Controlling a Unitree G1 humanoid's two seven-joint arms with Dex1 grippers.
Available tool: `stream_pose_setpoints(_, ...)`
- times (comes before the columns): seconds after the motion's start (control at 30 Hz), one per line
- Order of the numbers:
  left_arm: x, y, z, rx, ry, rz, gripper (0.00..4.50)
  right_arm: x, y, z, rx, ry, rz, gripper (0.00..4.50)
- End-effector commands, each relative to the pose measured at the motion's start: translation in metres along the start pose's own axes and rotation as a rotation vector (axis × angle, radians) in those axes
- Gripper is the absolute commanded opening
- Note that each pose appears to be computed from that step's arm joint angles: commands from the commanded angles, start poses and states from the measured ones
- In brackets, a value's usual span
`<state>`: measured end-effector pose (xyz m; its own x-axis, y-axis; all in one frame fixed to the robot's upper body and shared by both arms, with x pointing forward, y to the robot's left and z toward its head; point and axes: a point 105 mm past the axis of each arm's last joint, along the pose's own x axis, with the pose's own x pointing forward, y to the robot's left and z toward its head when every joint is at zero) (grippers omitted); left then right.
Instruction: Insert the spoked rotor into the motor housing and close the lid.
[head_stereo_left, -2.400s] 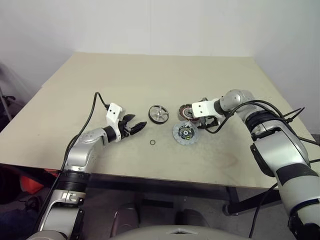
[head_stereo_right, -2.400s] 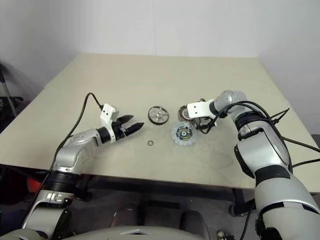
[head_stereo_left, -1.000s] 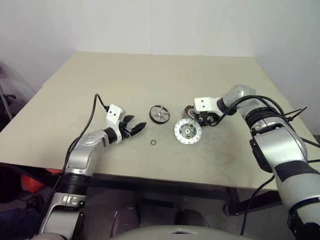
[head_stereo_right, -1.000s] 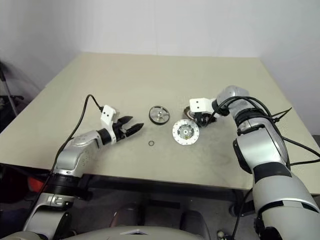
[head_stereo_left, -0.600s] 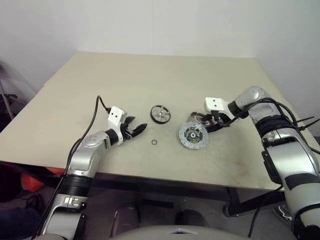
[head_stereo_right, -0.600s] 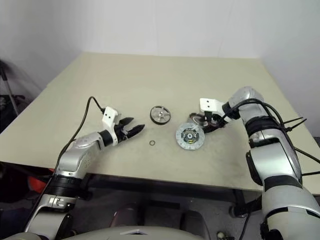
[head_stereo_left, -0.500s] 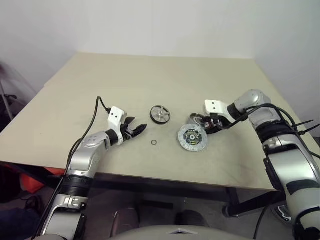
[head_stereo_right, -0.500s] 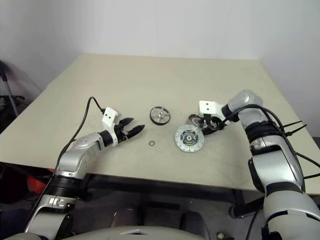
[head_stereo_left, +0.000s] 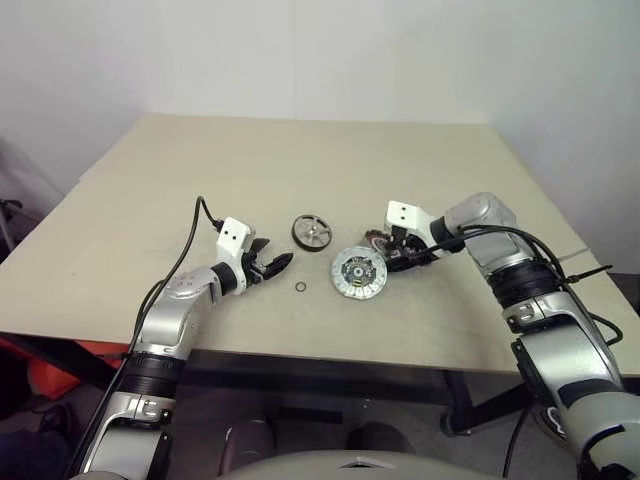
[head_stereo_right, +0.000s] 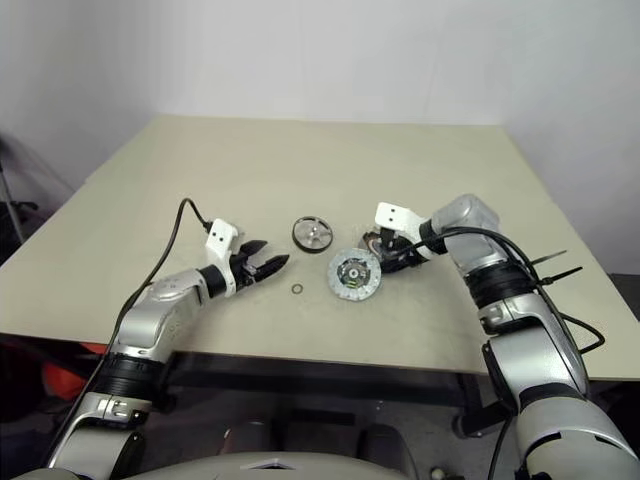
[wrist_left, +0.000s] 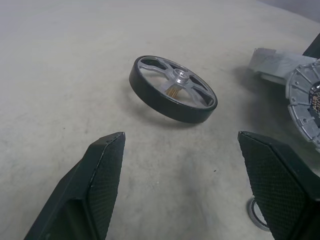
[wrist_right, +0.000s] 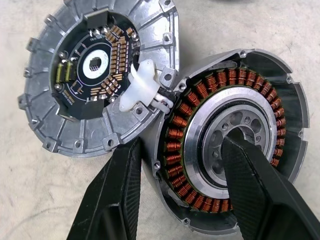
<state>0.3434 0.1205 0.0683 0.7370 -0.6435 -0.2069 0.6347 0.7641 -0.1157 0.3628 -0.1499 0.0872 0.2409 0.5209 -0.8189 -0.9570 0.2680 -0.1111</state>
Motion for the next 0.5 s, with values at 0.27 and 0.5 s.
stream_pose_setpoints(0.27, -0.004, 0.005, 0.016, 0.042, -0.046, 0.021, 3.8, 0.017, 0.022, 0.009, -0.091, 0.004, 0.112, 4.3)
stream_pose_setpoints(0.5, -0.003, 0.003, 0.016, 0.042, -0.041, 0.004, 3.8, -0.009, 0.026, 0.018, -0.358, 0.0, 0.083, 4.3)
